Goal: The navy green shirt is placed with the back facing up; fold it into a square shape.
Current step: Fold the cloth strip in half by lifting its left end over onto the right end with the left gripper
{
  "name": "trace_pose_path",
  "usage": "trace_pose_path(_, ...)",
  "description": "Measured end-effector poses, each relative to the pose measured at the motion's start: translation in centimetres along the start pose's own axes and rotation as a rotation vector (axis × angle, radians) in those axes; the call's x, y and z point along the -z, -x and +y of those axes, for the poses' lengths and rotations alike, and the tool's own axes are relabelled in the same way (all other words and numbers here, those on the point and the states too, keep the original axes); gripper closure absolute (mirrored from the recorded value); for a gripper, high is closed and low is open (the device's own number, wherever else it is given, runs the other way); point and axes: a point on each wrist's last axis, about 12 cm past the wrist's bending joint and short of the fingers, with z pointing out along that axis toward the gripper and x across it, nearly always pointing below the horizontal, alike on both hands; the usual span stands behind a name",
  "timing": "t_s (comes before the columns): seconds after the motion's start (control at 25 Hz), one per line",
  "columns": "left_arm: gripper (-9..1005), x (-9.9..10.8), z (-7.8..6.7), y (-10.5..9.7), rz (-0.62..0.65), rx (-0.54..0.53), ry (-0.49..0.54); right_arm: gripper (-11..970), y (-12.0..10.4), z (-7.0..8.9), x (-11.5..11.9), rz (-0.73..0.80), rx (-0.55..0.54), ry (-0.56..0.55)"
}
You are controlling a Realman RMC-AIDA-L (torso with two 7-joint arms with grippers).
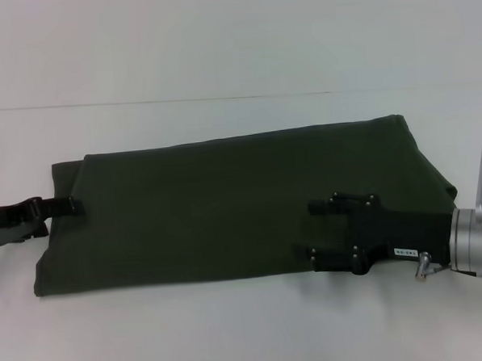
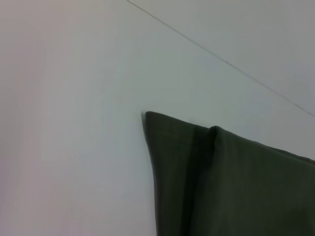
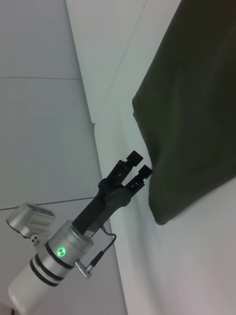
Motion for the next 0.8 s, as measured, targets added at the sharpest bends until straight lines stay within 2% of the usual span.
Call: trace_pose_path(0.8,86,-0.72,-0.67,-0.32,0.007,-0.003,-0.015,133,0.04,-0.08,-0.04,0.002,0.002,-0.004)
